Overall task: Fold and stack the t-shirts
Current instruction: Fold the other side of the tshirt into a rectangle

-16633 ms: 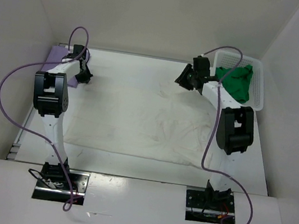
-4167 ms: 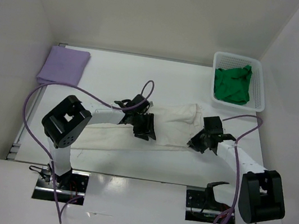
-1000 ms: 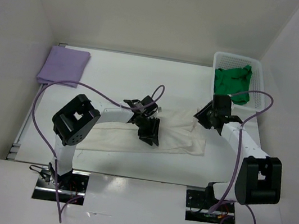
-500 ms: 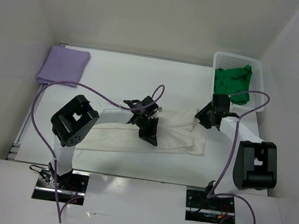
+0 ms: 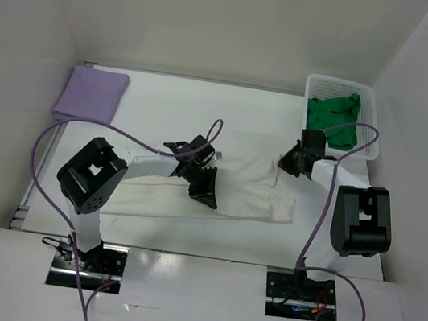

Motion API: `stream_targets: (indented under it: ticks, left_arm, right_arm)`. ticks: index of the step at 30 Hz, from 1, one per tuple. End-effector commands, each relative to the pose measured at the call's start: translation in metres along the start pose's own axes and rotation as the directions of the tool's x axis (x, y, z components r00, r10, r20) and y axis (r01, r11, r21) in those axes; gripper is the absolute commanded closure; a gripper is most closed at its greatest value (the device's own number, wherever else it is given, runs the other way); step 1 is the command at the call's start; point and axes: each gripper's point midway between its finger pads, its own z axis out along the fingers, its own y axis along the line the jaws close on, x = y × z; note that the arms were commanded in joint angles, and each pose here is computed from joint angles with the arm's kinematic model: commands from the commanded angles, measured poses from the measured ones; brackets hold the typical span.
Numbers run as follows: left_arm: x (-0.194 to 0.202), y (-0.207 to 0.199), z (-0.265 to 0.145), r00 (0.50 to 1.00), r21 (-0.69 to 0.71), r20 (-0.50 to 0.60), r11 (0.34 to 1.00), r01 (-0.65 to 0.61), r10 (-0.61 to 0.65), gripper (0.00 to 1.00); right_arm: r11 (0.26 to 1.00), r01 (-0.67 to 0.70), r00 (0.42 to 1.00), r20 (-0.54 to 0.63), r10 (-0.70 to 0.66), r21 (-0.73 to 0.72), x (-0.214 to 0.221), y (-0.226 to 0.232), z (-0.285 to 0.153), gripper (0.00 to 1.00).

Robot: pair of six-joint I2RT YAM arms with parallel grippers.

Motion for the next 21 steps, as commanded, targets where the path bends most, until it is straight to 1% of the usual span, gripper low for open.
stream_targets:
  ticks: [1,2,5,6,10,12,13,14,15,16,17,19,21]
  left_arm:
    - [0.009,-0.004,-0.006,0.999,0.033,-0.037,0.999,-0.010,0.011,1.00]
    - [0.012,-0.001,-0.005,0.999,0.027,-0.043,1.000,-0.005,0.006,1.00]
    - [0.015,0.006,-0.005,0.998,0.022,-0.056,1.000,0.012,-0.011,1.00]
    - [0.015,0.007,-0.005,0.998,0.023,-0.056,1.000,0.000,0.001,1.00]
    - [0.017,0.025,-0.006,0.997,-0.003,-0.065,1.000,0.027,-0.027,1.00]
    - [0.018,0.027,-0.006,0.997,-0.017,-0.064,0.999,0.031,-0.032,0.93]
    - [0.013,0.031,-0.007,0.998,-0.027,-0.049,0.999,0.038,-0.040,0.78]
    - [0.013,0.031,-0.007,0.998,-0.027,-0.048,0.999,0.039,-0.040,0.69]
    - [0.011,0.028,-0.009,0.999,-0.017,-0.037,0.999,0.030,-0.030,0.62]
    - [0.011,0.028,-0.009,0.999,-0.016,-0.037,0.999,0.029,-0.030,0.57]
    - [0.008,0.022,-0.013,1.000,-0.006,-0.025,1.000,0.008,-0.008,0.53]
    - [0.001,0.012,-0.019,1.000,0.011,-0.006,1.000,-0.019,0.019,0.51]
    - [-0.003,0.001,-0.030,0.998,0.026,0.013,0.998,-0.061,0.061,0.51]
  right_arm:
    - [1.000,0.014,0.997,0.071,-0.012,-0.028,-0.024,0.014,0.006,0.97]
    - [1.000,0.005,0.996,0.085,-0.004,-0.013,-0.030,0.010,0.008,0.99]
    - [1.000,-0.005,0.996,0.092,0.004,0.007,-0.033,0.003,0.011,0.99]
    - [1.000,-0.007,0.994,0.108,0.004,0.025,-0.036,0.000,0.011,0.99]
    - [1.000,-0.013,0.992,0.128,0.011,0.015,-0.046,0.004,0.009,0.99]
    - [1.000,-0.010,0.993,0.121,0.011,-0.009,-0.046,0.010,0.003,0.99]
    - [0.999,-0.006,0.995,0.099,0.010,-0.041,-0.043,0.016,-0.002,0.85]
    - [0.998,-0.005,0.995,0.096,0.010,-0.057,-0.043,0.020,-0.008,0.74]
    - [0.997,-0.002,0.995,0.098,0.010,-0.073,-0.040,0.021,-0.019,0.65]
    - [0.997,-0.002,0.996,0.088,0.009,-0.082,-0.036,0.021,-0.026,0.51]
    - [0.995,0.000,0.996,0.087,0.008,-0.096,-0.033,0.022,-0.031,0.48]
    - [0.992,0.000,0.999,0.040,0.005,-0.123,-0.016,0.018,-0.036,0.45]
    - [0.992,0.000,1.000,0.028,0.004,-0.127,-0.009,0.015,-0.034,0.45]
